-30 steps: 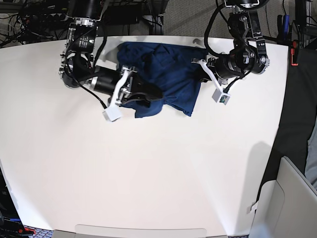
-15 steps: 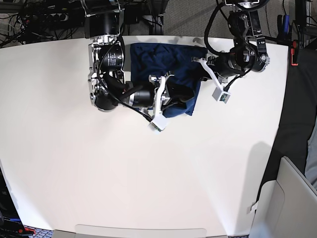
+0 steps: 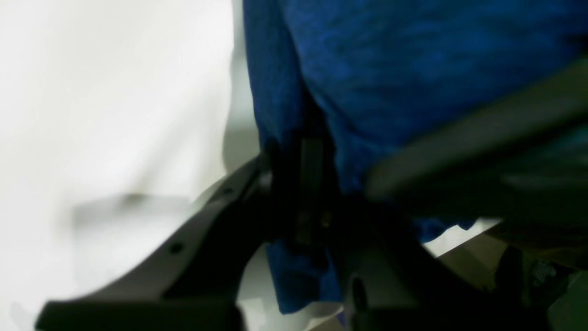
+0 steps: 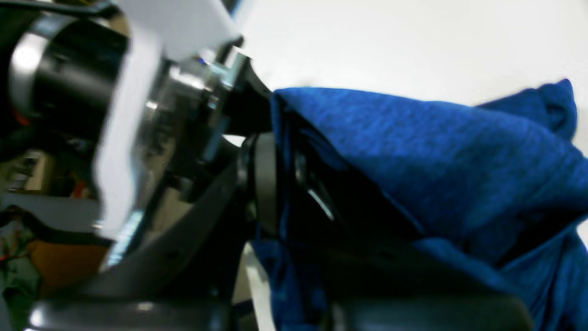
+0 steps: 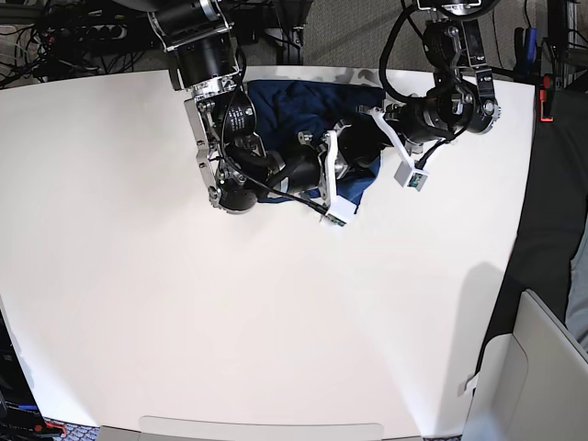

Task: Fold the T-shirt properly
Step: 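Fold the strip end with the right gripper toward the left gripper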

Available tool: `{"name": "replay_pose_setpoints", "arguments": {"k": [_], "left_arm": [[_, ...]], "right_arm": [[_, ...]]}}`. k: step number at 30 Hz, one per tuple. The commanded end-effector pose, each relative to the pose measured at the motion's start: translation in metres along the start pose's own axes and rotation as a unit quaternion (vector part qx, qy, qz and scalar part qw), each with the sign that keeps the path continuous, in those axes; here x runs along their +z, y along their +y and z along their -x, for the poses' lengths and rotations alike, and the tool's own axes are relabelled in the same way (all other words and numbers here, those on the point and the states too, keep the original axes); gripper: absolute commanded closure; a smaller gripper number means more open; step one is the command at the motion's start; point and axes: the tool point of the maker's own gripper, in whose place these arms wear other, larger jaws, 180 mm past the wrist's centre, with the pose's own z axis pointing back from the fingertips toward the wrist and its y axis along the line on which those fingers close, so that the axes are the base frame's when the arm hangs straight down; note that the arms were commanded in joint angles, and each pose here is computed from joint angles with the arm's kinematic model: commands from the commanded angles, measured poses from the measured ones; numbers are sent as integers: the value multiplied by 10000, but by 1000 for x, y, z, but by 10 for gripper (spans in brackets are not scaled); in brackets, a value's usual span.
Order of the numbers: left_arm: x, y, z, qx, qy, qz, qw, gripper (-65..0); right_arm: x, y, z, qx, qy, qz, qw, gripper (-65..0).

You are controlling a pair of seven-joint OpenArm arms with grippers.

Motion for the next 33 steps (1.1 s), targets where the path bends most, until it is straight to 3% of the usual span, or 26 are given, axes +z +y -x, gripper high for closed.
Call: {"name": "replay_pose_setpoints", "arguments": {"k": [1,4,6,11,13,17,23,28,31,33], "left_arm": [[2,1,2,-59,77,-46,9999,0],[2,1,2,-63,80,-52,9999,0],[2,1,2,-63,80,-52,9999,0],[2,1,2,-69,82,-48,9999,0],[2,1,2,-69,82,-48,9999,0],[8,7,-3,-56,-20,-152,9999,0],[37,33,-20,110,-492,-609,9969,0],[46,37,-26,94,-629,-720,9954,0],[35,27,-22,174,-550,-545,9968,0],[25,18,-18,181,-439,-380,9981,0]], "right_arm": [[2,8,-21,165,-295,-110,9994,-13],[5,8,-29,194,-500,-90,9985,-16],[8,10,-34,288,-573,-57,9979,-61],[17,16,-45,499,-742,28,9960,-346],[29,9,-51,458,-940,171,9944,-424],[66,-12,-67,320,-1490,622,9864,-402],[154,-73,-45,75,-1780,1851,9664,-314],[184,-94,-10,111,-1211,2474,9613,-290],[168,-82,-8,662,-636,2662,9595,-263],[154,-76,-6,1060,-183,2826,9532,-250]]}}
